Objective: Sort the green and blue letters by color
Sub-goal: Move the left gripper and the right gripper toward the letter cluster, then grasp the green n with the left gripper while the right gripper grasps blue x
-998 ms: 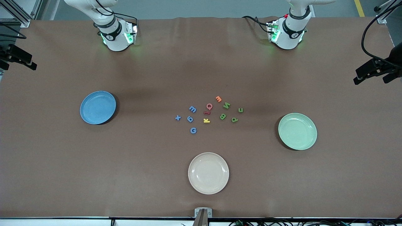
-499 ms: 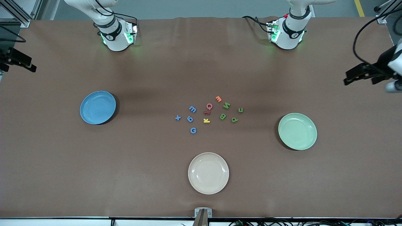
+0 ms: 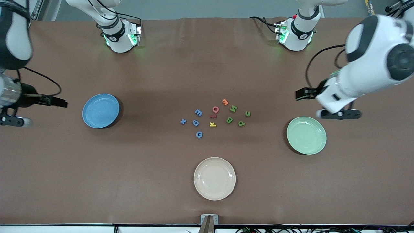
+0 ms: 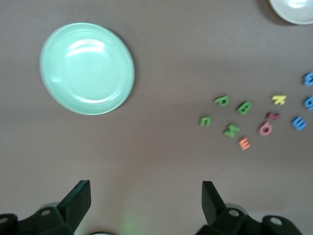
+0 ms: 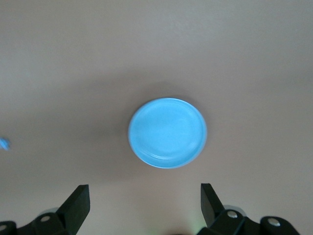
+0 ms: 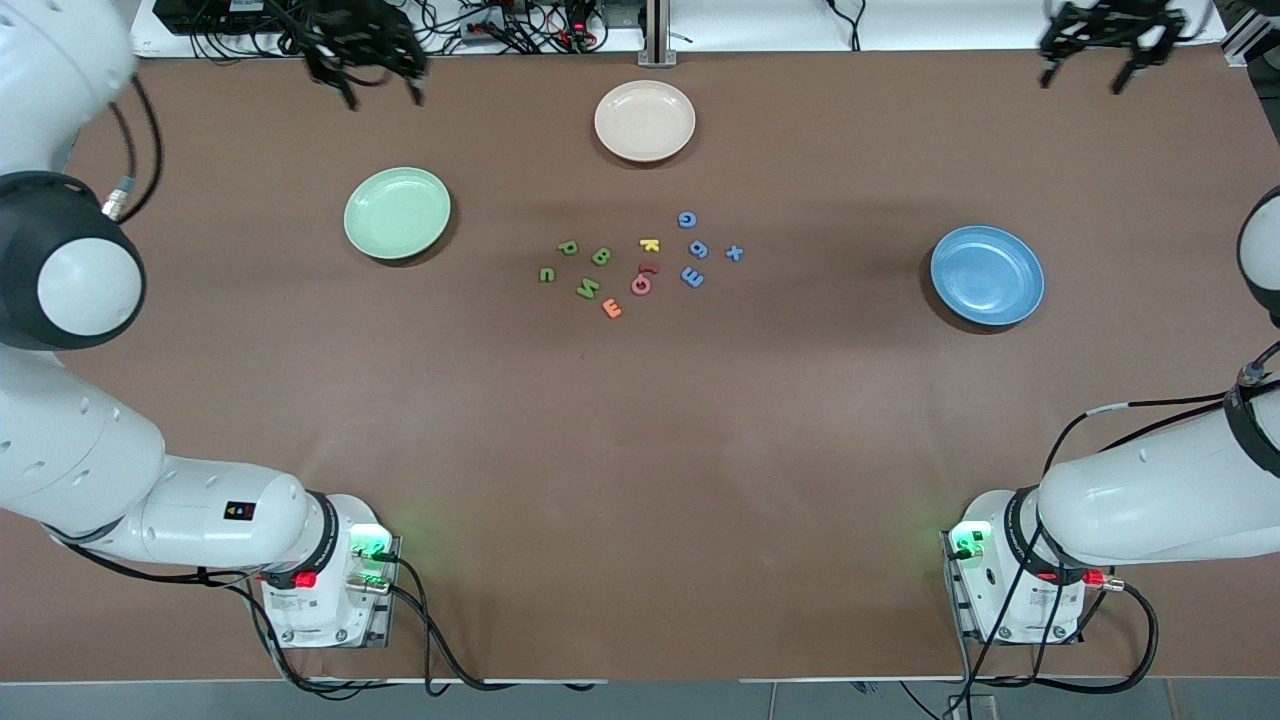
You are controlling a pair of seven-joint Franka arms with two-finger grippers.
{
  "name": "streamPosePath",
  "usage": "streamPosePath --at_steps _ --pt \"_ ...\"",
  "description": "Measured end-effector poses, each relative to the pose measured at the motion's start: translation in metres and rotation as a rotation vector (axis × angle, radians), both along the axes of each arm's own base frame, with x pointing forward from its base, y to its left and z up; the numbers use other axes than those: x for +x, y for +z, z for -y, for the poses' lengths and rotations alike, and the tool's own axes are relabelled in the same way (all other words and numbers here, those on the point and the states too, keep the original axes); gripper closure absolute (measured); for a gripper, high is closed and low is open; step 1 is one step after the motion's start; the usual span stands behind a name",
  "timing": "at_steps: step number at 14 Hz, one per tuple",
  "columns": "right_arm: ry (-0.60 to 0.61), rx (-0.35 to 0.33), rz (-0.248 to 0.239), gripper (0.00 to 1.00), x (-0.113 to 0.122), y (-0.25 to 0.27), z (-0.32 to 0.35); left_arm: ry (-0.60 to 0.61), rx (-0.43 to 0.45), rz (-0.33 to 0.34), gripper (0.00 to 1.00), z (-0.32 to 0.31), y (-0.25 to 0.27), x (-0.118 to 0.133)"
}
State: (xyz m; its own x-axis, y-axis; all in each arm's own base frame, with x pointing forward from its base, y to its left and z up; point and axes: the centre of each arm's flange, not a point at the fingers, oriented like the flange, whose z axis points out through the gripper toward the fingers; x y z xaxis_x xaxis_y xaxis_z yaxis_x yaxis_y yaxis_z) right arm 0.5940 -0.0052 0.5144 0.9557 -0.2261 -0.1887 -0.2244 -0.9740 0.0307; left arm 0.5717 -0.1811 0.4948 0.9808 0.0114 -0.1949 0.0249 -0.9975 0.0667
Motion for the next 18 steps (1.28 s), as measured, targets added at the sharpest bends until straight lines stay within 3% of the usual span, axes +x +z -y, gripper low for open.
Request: streamPosePath --at_steps 5,7,10,13,18 --pt "-0.191 -0.049 0.104 0.0 0.002 -0.064 -0.141 0.086 -0.001 0.071 0.0 0.086 -0.071 -0.031" --pt "-0.26 -0.068 0.108 0.0 -0.008 -0.113 -0.207 0.104 0.007 0.07 0.0 0.106 -0.102 -0.045" --pt "-0.342 -0.041 0.118 0.0 -0.016 -0.165 -0.273 0.111 0.054 0.076 0.0 0.121 -0.157 -0.058" --pt "-0.404 -0.033 0.132 0.0 -0.025 -0.21 -0.315 0.153 0.041 0.102 0.0 0.136 -0.207 -0.07" --pt "-0.428 -0.037 0.157 0.0 -0.045 -0.276 -0.363 0.119 0.03 0.144 0.02 0.139 -0.264 -0.088"
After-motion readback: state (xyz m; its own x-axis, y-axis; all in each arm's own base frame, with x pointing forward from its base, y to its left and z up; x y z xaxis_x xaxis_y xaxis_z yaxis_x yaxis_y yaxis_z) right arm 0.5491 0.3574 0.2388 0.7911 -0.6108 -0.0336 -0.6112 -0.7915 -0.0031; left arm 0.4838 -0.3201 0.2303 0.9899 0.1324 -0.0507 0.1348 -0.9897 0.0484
